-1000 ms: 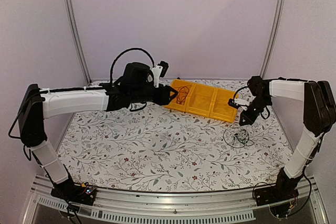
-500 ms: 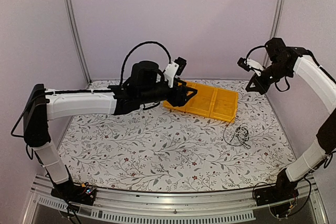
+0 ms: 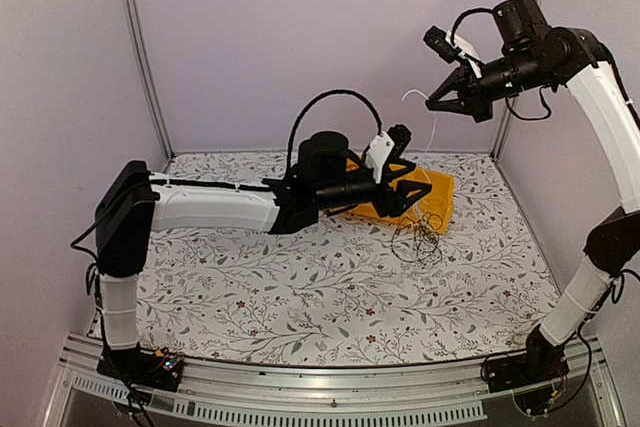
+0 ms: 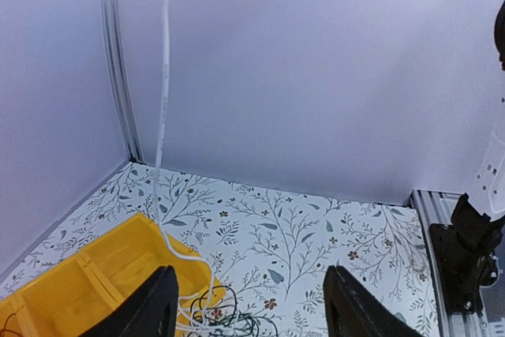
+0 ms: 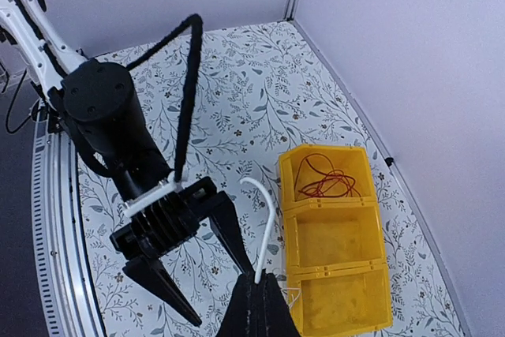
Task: Untangle the cables
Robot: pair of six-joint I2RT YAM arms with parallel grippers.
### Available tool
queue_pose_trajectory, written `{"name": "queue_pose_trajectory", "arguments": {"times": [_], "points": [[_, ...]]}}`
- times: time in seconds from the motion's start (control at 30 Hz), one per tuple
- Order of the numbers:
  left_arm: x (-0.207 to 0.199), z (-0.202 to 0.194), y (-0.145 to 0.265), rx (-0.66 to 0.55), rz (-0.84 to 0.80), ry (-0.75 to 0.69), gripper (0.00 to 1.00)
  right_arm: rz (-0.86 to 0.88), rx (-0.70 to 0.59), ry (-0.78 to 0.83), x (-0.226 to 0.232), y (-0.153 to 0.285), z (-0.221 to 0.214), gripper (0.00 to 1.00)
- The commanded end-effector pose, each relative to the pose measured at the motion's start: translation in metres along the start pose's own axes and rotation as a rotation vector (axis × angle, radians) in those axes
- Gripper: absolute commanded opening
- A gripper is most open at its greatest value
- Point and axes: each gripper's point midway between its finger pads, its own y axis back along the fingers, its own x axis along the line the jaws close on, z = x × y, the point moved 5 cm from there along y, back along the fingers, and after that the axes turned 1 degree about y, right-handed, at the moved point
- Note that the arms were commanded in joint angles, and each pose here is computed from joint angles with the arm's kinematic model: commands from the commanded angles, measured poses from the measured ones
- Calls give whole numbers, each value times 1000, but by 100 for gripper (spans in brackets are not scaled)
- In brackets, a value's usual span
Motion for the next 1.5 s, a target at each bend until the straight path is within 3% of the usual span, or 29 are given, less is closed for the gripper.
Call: {"name": "queue_pose_trajectory", "arguments": {"times": [0.0, 0.17, 0.33, 0.43, 0.77, 0.93, 1.1, 1.2, 1.33, 1.47], "points": [[0, -17, -13, -63, -59, 26, 63, 75, -94, 9, 14, 7, 26, 0], [7, -75, -9, 10, -43, 128, 54, -49, -296, 111, 8, 39, 71, 0], [9, -132, -8, 98, -28, 215, 37, -402, -576, 185, -7, 112, 124, 0], [10, -151, 1, 143, -1, 236, 35, -537, -686, 245, -7, 148, 144, 0], [6, -161, 59, 233, 80, 248, 43, -607, -762, 278, -22, 146, 156, 0], [3, -174, 78, 280, 106, 251, 36, -666, -920, 307, -20, 178, 184, 0], [9, -183, 101, 339, 167, 241, 25, -739, -975, 350, -29, 182, 194, 0], [17, -195, 128, 386, 241, 278, 27, -811, -1057, 384, -24, 206, 204, 0], [26, -206, 169, 425, 346, 322, 28, -841, -1045, 411, -27, 204, 204, 0], [28, -187, 189, 401, 384, 304, 27, -783, -971, 405, -32, 180, 195, 0]]}}
